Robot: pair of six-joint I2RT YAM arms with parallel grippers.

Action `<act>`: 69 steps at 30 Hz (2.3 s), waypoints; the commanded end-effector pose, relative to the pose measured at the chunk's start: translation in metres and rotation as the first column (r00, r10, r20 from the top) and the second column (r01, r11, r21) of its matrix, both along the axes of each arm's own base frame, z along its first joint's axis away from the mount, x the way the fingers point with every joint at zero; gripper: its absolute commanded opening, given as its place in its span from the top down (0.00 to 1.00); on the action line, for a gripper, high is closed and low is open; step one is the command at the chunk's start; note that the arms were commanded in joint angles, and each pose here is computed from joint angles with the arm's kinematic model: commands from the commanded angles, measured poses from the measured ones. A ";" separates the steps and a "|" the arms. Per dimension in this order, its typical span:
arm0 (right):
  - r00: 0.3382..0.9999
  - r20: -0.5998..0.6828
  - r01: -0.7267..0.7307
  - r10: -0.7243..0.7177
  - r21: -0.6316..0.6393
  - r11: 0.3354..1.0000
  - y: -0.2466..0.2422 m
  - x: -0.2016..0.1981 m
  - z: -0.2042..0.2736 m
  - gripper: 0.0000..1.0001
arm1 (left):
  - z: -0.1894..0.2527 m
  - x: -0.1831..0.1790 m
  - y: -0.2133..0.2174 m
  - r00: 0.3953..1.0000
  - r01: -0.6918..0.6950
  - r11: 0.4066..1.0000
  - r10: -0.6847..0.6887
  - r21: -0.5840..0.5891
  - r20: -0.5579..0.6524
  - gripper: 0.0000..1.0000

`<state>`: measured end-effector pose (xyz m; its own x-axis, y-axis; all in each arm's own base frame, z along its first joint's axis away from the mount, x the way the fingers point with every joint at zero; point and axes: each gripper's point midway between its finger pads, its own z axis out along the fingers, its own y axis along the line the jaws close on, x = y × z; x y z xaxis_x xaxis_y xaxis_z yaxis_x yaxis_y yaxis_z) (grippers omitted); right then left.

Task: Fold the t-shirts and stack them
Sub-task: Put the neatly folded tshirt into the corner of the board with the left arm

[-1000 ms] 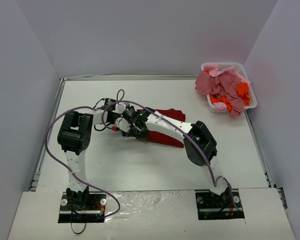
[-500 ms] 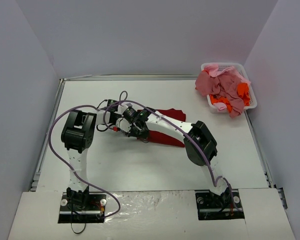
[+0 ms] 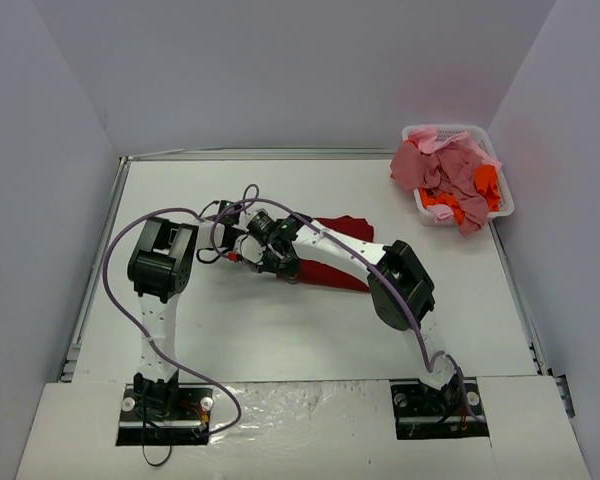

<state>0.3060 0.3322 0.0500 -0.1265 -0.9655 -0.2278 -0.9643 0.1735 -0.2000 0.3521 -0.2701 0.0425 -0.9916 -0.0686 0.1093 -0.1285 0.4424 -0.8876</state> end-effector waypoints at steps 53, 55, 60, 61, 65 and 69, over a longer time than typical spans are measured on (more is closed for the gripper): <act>0.896 -0.308 0.384 -0.319 0.180 0.906 -0.203 -0.030 0.044 0.00 | 0.021 0.131 0.398 0.935 -0.314 0.671 0.096 0.671 0.342 0.98; 0.894 -0.315 0.385 -0.318 0.180 0.905 -0.204 -0.031 0.043 0.00 | 0.019 0.130 0.410 0.935 -0.316 0.643 0.085 0.698 0.345 0.98; 0.891 -0.327 0.388 -0.315 0.186 0.903 -0.204 -0.031 0.041 0.00 | 0.024 0.136 0.432 0.927 -0.337 0.596 0.074 0.729 0.368 0.98; 0.891 -0.327 0.388 -0.316 0.186 0.903 -0.204 -0.030 0.041 0.00 | 0.025 0.138 0.436 0.925 -0.343 0.579 0.070 0.740 0.374 0.98; 0.889 -0.330 0.391 -0.318 0.182 0.902 -0.205 -0.030 0.039 0.00 | 0.033 0.148 0.448 0.908 -0.378 0.526 0.053 0.761 0.415 0.98; 0.885 -0.335 0.396 -0.324 0.175 0.901 -0.206 -0.029 0.037 0.00 | 0.038 0.154 0.455 0.900 -0.396 0.498 0.045 0.772 0.433 0.98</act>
